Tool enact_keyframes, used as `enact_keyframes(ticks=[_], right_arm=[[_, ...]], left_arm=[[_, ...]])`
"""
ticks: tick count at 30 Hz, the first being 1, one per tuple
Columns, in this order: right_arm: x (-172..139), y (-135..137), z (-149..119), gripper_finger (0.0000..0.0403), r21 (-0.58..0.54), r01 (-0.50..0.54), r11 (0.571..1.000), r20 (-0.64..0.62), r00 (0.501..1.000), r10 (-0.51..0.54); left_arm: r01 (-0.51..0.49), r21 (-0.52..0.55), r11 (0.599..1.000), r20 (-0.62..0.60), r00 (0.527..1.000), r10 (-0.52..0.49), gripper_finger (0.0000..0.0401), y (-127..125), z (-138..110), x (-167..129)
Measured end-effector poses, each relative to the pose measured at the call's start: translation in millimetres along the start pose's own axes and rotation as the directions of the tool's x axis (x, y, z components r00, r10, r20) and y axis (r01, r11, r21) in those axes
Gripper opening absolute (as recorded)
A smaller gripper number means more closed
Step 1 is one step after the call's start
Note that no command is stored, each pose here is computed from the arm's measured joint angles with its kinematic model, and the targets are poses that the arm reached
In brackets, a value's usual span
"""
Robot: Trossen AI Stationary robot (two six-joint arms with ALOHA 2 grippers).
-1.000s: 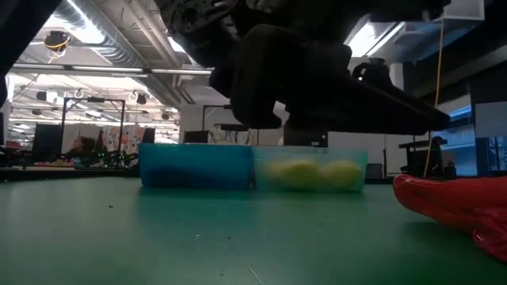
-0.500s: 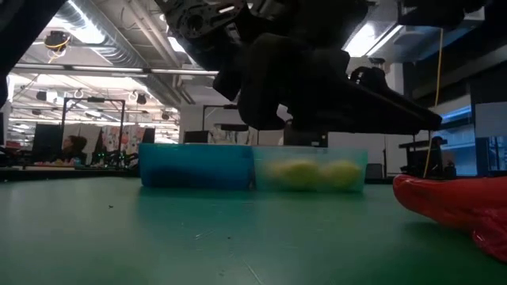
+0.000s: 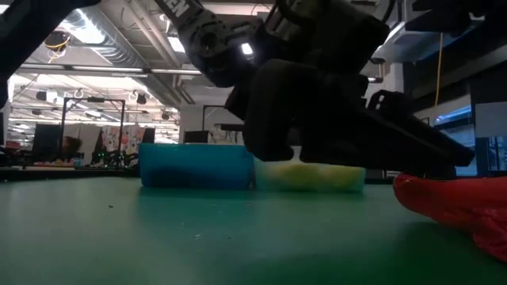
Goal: Sort produce into baskets
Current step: Put the red chili pepper into the black bin
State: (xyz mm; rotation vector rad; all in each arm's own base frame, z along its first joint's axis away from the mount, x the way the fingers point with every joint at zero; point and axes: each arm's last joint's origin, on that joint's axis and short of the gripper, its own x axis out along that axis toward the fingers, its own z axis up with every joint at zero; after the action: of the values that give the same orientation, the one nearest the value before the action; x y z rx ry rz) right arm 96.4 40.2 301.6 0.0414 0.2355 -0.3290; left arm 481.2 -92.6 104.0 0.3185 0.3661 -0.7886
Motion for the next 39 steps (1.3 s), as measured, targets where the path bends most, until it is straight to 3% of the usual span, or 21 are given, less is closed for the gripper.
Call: enact_keyframes(ticks=[15, 21, 39], right_arm=[[3.7, 5.1, -0.5, 0.028, -0.01, -0.008, 1.0, -0.012, 1.0, 0.007], [3.7, 5.2, -0.3, 0.028, -0.008, -0.008, 1.0, -0.01, 1.0, 0.008], [5.4, 7.1, -1.7, 0.028, -0.006, -0.004, 1.0, -0.022, 1.0, 0.004]], left_arm=[[0.034, -0.031, 0.999, 0.002, 0.999, -0.034, 0.0271, -0.9, -9.2, 4.0], [0.057, -0.067, 0.996, -0.02, 0.998, -0.058, 0.0249, -3.4, -26.4, 11.9], [0.066, -0.133, 0.989, -0.01, 0.998, -0.068, 0.0204, 2.0, -30.3, 12.5]])
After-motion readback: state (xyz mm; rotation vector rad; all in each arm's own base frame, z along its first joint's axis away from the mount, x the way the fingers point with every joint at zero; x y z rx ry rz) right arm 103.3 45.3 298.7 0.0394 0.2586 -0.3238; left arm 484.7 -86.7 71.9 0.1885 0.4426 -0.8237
